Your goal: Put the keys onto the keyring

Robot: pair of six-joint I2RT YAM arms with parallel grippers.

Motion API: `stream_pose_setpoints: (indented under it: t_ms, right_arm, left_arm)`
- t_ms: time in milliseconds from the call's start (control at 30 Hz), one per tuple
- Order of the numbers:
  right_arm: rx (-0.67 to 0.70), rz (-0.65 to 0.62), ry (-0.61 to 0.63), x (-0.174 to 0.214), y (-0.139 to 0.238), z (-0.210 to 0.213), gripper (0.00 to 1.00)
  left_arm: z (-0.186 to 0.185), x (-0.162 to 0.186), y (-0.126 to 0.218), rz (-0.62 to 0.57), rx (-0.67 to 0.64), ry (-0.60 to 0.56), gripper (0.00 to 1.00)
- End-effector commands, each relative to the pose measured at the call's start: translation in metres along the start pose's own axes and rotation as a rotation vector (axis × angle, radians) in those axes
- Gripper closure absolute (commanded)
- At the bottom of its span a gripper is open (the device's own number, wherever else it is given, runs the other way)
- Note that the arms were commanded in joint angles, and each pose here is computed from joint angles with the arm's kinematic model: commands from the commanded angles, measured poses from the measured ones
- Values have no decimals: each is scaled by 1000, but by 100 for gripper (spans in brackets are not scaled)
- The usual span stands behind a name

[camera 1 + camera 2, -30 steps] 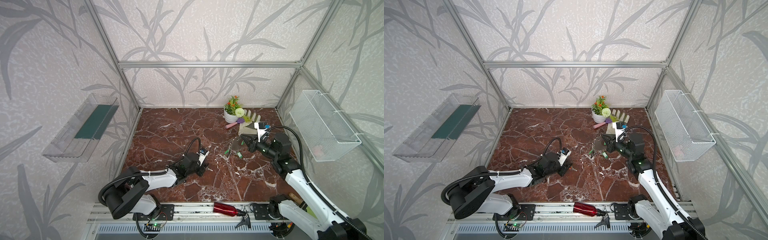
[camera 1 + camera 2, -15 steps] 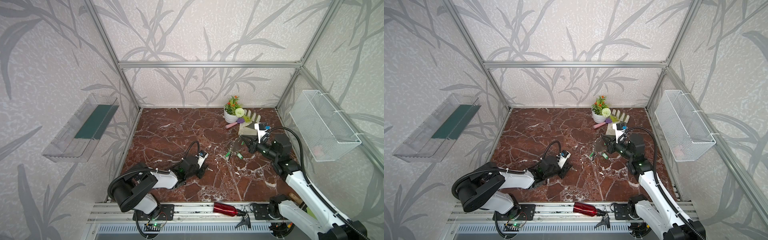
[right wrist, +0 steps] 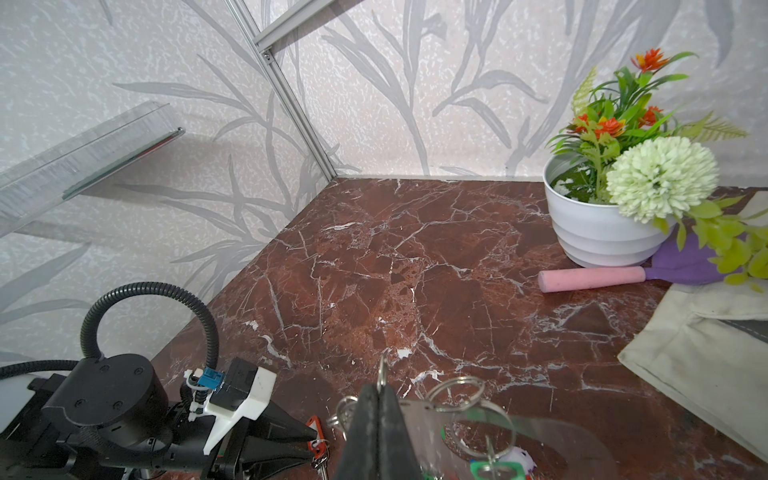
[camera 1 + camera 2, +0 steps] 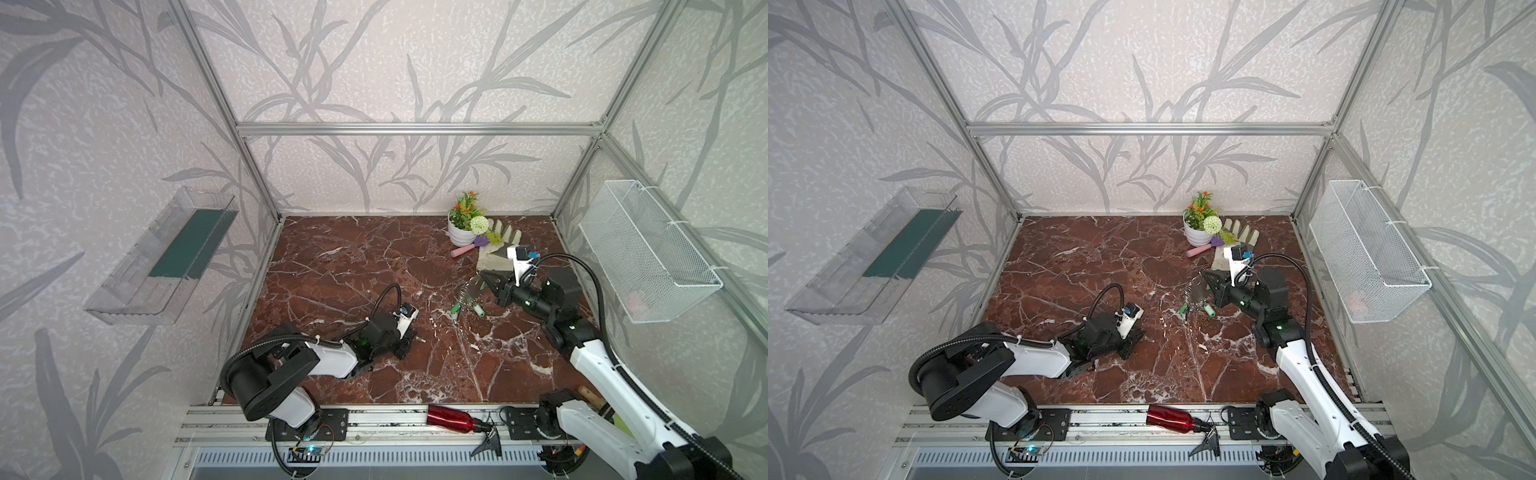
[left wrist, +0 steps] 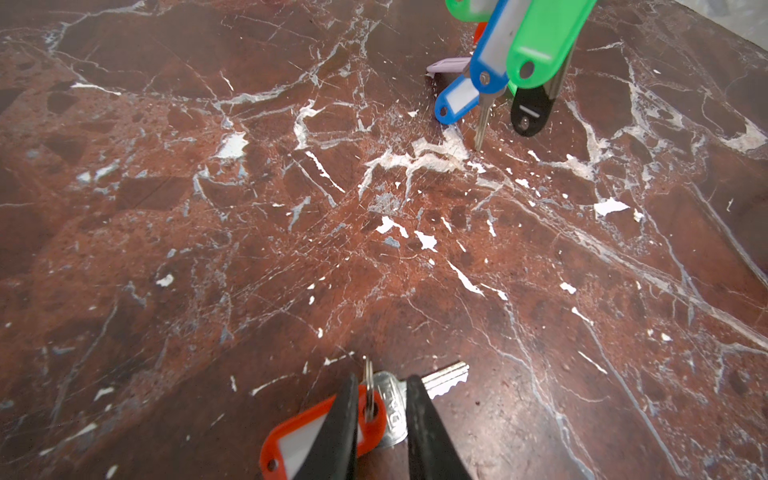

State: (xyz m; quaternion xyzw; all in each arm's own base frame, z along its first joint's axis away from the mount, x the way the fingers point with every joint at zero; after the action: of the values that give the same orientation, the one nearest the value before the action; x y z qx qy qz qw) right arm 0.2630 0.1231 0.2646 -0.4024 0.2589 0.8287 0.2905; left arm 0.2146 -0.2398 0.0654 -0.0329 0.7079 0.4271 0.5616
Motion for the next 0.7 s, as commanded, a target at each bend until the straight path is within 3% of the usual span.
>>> stream_pose_setpoints:
  t_ms: [0,667]
  right_arm:
    - [-44,-53,47,-12,4,10,100]
    - [-50,-47,40,-11,2,9,100]
  left_arm:
    - [-1,3,-2,3,2,-4,78]
    - [0,11,-3,18,-8,25,81]
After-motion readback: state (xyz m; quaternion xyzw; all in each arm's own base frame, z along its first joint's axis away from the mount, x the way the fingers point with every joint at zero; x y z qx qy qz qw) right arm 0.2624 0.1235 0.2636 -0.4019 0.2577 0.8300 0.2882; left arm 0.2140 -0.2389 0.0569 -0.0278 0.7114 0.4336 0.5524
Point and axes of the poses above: each gripper's point midway between its finger pads, its own y axis back along the fingers, its own z axis along the line the jaws close on, x = y × z, the point moved 5 cm from there along y, back along the fingers, and after that the axes turned 10 degrees about -y, right-handed, at the moved point
